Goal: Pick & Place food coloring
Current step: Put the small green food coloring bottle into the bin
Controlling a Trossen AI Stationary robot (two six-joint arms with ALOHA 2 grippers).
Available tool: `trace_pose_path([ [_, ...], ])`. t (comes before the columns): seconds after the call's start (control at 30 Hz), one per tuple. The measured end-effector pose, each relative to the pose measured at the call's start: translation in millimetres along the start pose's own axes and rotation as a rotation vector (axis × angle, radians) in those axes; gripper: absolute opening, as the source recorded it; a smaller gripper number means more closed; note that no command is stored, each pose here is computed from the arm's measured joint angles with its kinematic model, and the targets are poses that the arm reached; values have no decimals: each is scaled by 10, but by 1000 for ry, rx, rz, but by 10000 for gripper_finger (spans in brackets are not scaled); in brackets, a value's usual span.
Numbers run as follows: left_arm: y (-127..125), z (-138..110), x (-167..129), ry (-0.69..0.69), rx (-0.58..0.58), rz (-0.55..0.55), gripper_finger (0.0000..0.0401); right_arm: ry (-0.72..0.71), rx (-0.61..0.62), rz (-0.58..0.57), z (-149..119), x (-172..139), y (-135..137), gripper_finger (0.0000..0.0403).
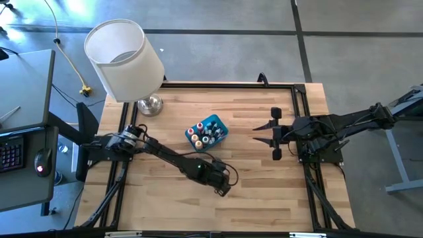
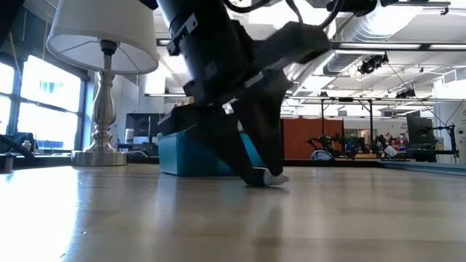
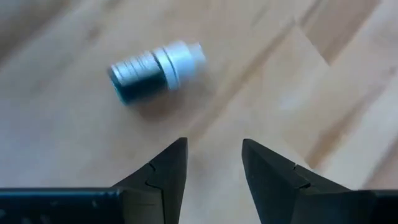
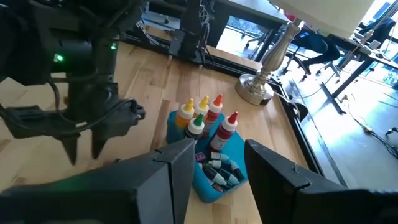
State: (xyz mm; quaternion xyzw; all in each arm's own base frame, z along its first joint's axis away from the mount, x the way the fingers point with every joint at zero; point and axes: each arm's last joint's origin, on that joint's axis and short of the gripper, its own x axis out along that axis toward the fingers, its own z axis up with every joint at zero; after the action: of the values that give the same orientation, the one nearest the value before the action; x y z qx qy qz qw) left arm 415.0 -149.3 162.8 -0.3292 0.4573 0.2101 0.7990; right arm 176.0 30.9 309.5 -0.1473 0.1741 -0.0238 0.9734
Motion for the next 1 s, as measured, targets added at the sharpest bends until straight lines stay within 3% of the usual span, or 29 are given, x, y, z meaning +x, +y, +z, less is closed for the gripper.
trace_pose_path([
  [0.17,-57,17,-51,39,-4,-30,151,4,19,1,-4,0,1,135],
  [0.4,-120,89,-116,-31,346,-27,151,3,24,4,-3,0,2,135],
  [0.6,-181,190,-221,-162,491,59,151,3,24,4,-3,0,2,135],
  [0.83,-29,281,-192,-124,497,160,151,5,23,5,-6,0,3,135],
  [1.0,60,429,-156,-83,478,143,151,6,22,5,-8,1,4,135],
])
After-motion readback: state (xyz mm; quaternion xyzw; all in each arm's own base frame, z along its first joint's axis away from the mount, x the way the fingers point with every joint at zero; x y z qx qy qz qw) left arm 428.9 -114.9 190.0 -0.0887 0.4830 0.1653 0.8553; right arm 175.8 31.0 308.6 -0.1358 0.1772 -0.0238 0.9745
